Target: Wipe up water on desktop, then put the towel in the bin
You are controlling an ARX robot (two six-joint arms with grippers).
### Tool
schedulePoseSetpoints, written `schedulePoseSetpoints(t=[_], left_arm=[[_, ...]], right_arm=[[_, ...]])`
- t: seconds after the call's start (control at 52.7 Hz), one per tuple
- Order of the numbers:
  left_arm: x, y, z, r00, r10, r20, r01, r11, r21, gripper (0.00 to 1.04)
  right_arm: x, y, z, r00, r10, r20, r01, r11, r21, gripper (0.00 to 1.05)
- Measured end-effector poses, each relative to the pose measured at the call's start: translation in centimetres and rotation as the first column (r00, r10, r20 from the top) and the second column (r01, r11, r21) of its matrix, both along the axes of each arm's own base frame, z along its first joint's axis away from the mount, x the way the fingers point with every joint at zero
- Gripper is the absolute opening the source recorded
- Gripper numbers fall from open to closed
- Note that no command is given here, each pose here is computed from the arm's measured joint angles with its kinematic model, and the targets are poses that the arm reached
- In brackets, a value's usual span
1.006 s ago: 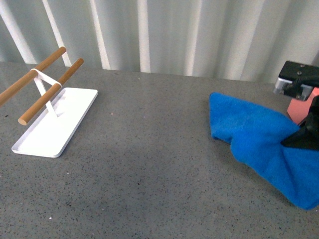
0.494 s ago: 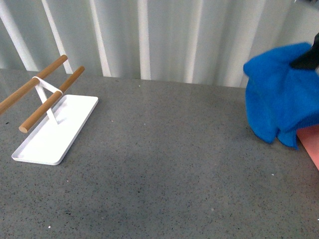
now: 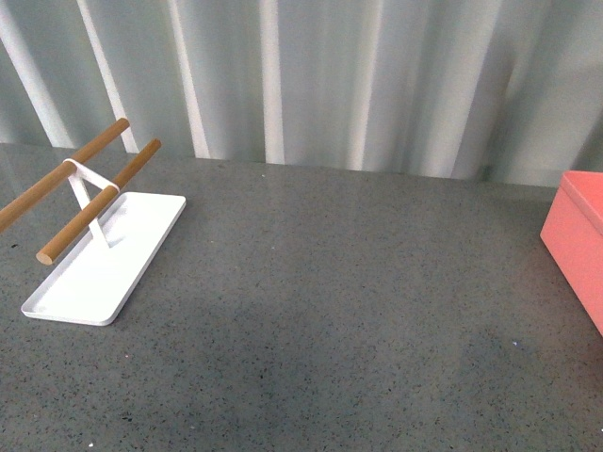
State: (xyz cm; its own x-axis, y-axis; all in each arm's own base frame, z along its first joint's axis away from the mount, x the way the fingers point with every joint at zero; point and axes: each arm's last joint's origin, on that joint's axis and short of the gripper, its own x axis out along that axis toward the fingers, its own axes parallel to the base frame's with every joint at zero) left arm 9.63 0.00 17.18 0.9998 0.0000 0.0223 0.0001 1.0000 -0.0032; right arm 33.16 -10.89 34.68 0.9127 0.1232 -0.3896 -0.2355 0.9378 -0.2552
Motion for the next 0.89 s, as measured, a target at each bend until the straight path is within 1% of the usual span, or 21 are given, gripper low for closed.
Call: schedulePoseSetpoints(t=[0.114,0.247,0.399,0.494,0.589,0.741,0.816,0.892], left_arm=[[0.0,0.0,0.0,1.0,0.0,0.0,0.0,1.0,0.0,0.98],[0.0,0.0,0.0,1.0,0.0,0.0,0.0,1.0,0.0,0.98],[0.0,0.0,0.0,1.0,0.0,0.0,0.0,1.0,0.0,0.98],[0.0,0.0,0.0,1.0,0.0,0.0,0.0,1.0,0.0,0.98],[0.0,0.0,0.0,1.0,0.0,0.0,0.0,1.0,0.0,0.98],[0.0,0.0,0.0,1.0,0.0,0.0,0.0,1.0,0.0,0.98],[0.0,0.0,0.0,1.0,0.0,0.0,0.0,1.0,0.0,0.98],[0.0,0.0,0.0,1.0,0.0,0.0,0.0,1.0,0.0,0.98]], right_arm=[[-0.5,-2.1,-2.6,0.996,-0.052,-0.072,0.054,0.998,0.032,0.04],[-0.8,-3.7,-5.5,0.985,-0.087,-0.148,0.097,0.993,0.064,0.04],[0.9,-5.2,-9.9,0.956,-0.145,-0.255,0.165,0.984,0.062,0.04],[1.8,-5.6,-11.9,0.933,-0.171,-0.315,0.197,0.979,0.049,0.04],[2.7,-6.2,-13.8,0.9,-0.201,-0.387,0.234,0.971,0.041,0.04],[3.2,-7.1,-19.0,0.796,-0.266,-0.544,0.309,0.951,-0.013,0.04],[2.9,-7.0,-20.4,0.766,-0.269,-0.583,0.311,0.95,-0.031,0.04],[2.5,-7.0,-21.3,0.748,-0.263,-0.61,0.303,0.952,-0.039,0.04]])
